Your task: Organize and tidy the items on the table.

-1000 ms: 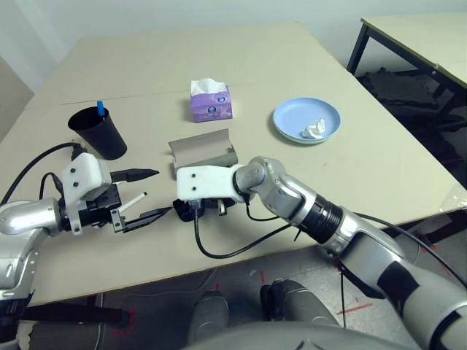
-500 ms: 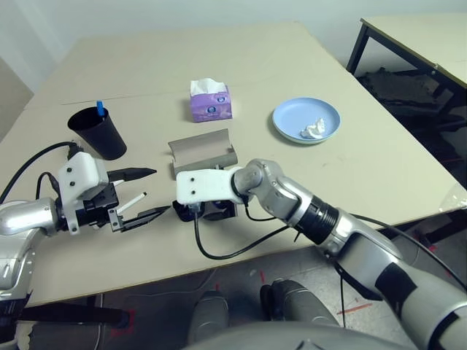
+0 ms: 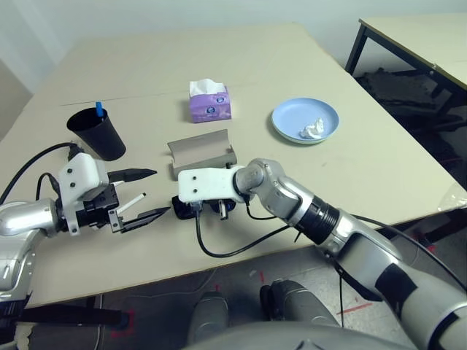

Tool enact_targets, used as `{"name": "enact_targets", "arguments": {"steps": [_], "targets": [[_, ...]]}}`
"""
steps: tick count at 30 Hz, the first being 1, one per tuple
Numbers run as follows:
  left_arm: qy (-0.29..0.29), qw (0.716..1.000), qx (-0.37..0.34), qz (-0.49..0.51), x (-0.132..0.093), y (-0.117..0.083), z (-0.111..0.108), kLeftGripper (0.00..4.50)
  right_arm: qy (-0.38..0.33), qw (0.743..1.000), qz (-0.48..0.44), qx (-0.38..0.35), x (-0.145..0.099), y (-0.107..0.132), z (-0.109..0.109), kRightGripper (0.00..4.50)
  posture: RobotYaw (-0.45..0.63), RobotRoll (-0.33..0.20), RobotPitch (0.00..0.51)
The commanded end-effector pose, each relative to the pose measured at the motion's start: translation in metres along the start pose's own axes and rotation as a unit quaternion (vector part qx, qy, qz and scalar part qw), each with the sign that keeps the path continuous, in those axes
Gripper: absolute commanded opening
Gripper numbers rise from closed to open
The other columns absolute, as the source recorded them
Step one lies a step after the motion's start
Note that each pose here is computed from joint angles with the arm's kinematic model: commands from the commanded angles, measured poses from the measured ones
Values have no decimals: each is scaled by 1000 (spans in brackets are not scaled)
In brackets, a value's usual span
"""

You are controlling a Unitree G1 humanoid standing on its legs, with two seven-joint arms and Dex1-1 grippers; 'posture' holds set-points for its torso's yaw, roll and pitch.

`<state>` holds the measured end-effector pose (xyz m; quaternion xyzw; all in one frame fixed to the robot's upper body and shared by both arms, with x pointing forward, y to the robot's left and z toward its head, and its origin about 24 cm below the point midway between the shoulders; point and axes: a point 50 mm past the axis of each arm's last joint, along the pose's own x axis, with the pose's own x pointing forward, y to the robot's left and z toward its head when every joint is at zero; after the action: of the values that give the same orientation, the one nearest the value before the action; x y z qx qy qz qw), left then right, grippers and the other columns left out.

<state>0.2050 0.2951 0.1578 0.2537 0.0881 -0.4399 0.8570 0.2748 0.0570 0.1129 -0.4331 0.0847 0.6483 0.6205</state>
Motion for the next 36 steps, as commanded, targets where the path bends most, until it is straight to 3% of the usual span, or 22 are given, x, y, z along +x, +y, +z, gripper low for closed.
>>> {"name": "enact_targets", "arguments": {"steps": [1, 10, 19, 36], "targets": [[3, 1000, 0, 1, -1, 0, 1, 4500, 11, 1000, 16, -11, -2, 1, 0, 175, 23, 0, 92], [-7, 1000, -10, 13, -1, 1, -1, 4500, 7, 998, -6, -60, -16, -14, 16, 174, 19, 0, 93], [-49, 985, -113, 124, -7, 8, -9, 4500, 10, 987, -61, -145, -30, -37, 24, 174, 16, 0, 94], [-40, 965, -179, 188, -13, 1, -23, 4500, -3, 964, -175, -202, -14, -85, 19, 174, 26, 0, 93]]}}
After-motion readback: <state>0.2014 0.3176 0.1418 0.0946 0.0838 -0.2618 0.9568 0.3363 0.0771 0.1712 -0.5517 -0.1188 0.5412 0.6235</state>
